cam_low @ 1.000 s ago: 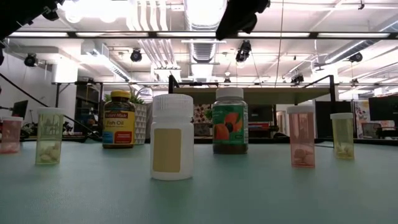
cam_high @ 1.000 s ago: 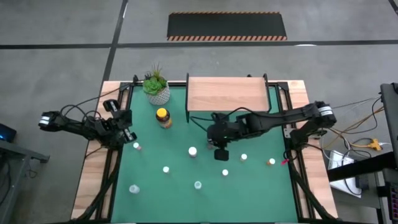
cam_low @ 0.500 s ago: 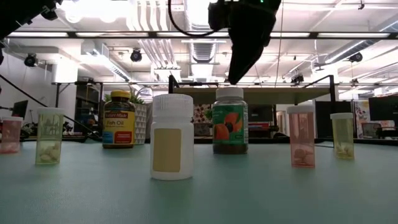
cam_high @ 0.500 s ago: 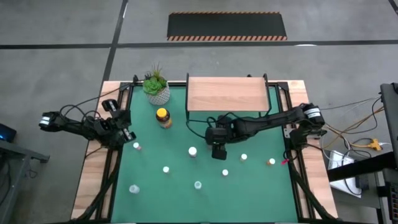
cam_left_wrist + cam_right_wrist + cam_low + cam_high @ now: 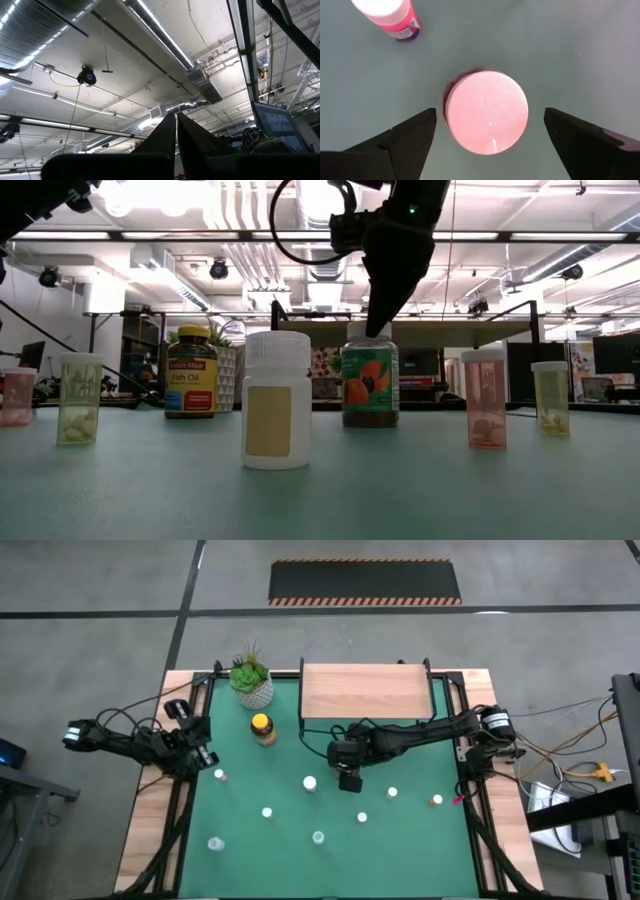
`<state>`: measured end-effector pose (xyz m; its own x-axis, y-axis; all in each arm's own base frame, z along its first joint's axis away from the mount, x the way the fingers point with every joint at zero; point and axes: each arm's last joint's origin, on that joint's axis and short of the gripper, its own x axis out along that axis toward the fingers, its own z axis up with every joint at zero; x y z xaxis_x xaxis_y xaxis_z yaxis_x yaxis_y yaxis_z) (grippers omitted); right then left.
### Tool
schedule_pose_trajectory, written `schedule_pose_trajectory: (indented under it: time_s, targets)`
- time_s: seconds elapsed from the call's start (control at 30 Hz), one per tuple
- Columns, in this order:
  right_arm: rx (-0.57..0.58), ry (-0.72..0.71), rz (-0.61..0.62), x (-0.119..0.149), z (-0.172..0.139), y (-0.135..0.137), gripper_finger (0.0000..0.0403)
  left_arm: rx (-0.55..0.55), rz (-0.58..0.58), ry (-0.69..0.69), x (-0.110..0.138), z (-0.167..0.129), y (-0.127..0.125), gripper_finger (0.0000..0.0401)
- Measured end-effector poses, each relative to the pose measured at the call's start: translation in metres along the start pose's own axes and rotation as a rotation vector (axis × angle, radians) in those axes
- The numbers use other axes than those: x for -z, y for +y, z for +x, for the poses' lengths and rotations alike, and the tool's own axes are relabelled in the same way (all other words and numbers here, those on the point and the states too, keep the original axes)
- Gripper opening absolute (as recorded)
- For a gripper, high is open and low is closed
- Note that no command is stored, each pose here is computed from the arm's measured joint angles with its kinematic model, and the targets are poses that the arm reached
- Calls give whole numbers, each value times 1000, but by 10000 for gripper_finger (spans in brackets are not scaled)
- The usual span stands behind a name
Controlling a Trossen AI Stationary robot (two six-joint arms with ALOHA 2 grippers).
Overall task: Pick and place medicine bottles onto shelf by color
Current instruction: Put the green medicine bottle on the shelf
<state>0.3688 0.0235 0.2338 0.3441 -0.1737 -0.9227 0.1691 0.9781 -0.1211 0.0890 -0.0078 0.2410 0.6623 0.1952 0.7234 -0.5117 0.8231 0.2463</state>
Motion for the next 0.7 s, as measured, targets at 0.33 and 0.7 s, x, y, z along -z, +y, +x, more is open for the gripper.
schedule_pose_trajectory:
  time_s: [0.33, 0.7]
  targets:
    - [-36, -43, 0, -2, 5, 2, 288, -3, 1, 6, 0, 0, 0, 0]
    - [-64, -44, -18, -1, 0, 2, 220, -2, 2, 8, 1, 0, 0, 0]
